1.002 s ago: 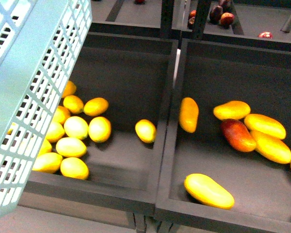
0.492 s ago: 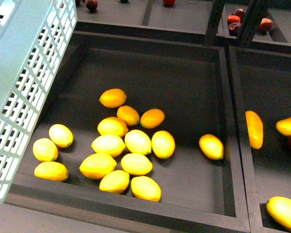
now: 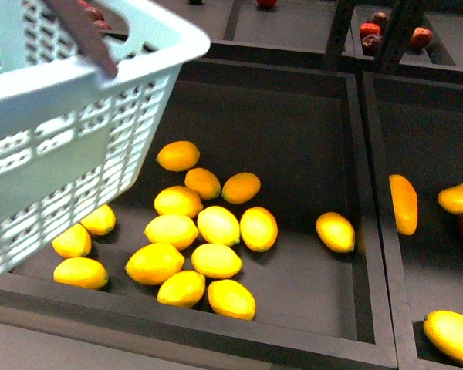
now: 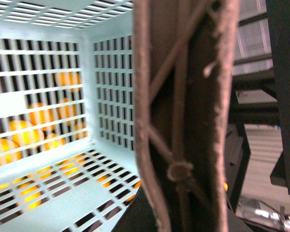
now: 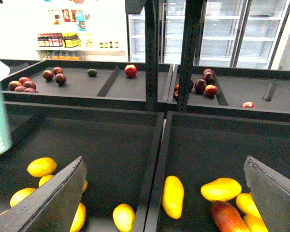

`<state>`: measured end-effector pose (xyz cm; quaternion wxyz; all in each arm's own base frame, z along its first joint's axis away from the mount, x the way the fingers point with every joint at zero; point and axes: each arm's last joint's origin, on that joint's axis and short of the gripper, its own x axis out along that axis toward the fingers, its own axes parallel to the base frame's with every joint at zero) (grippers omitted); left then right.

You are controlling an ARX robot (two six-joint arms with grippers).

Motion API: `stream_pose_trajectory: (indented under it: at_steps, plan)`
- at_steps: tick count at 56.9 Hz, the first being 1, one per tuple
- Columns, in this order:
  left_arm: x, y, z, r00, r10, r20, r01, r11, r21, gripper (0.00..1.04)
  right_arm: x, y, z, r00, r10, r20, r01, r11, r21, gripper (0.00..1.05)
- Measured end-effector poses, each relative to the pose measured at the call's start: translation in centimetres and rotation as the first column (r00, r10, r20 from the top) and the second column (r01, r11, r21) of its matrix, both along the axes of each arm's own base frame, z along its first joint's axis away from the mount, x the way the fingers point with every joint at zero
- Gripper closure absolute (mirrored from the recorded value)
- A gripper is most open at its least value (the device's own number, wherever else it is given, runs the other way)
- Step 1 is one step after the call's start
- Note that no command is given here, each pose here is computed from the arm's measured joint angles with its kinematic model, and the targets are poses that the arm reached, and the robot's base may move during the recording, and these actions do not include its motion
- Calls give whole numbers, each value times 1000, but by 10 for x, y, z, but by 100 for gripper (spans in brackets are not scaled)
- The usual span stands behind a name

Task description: Pick mango and avocado into basket

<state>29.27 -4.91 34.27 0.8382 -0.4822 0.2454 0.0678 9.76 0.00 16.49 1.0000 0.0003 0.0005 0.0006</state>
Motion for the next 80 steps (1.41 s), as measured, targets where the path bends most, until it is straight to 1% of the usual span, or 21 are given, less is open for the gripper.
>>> stream_pose_trajectory:
  at_steps: [7,9,12,17,23,34,43,58,60,62,63,65,67,72,80]
  plan:
    - [30,-28,-4,989,-142,-28,142,990,-24,99,0,0,0,1000,0,0,0,1000,0,8]
    - [39,-41,-8,979,-200,-45,198,980,-37,99,0,0,0,1000,0,0,0,1000,0,8]
    - [45,-53,-12,968,-242,-59,240,970,-46,99,0,0,0,1000,0,0,0,1000,0,8]
    - [53,-78,-19,936,-340,-92,336,940,-53,99,0,0,0,1000,0,0,0,1000,0,8]
    - [55,-98,-21,907,-409,-102,406,913,-50,99,0,0,0,1000,0,0,0,1000,0,8]
    - [48,-124,-12,856,-509,-87,510,860,-16,99,0,0,0,1000,0,0,0,1000,0,8]
    - [45,-131,-13,838,-537,-94,539,842,-3,99,0,0,0,1000,0,0,0,1000,0,8]
    - [48,-130,-15,843,-529,-101,532,847,10,99,0,0,0,1000,0,0,0,1000,0,8]
    - [48,-130,-15,843,-529,-101,532,846,11,99,0,0,-1,999,-23,-39,23,1000,17,8]
    - [48,-130,-16,843,-529,-101,532,846,11,99,0,-1,0,988,-73,-135,79,996,41,8]
    - [48,-130,-16,843,-529,-101,533,846,11,99,1,-2,1,972,-99,-213,111,993,45,8]
    - [48,-130,-16,843,-529,-101,533,846,11,99,3,-4,3,944,-138,-299,161,986,52,8]
    - [48,-130,-16,843,-529,-101,532,847,10,99,6,-7,2,919,-165,-358,196,979,54,8]
    - [48,-130,-16,842,-531,-101,534,845,12,99,15,-18,3,894,-210,-395,258,963,74,8]
    - [48,-131,-16,839,-534,-102,538,843,10,99,29,-39,12,884,-293,-364,349,932,99,8]
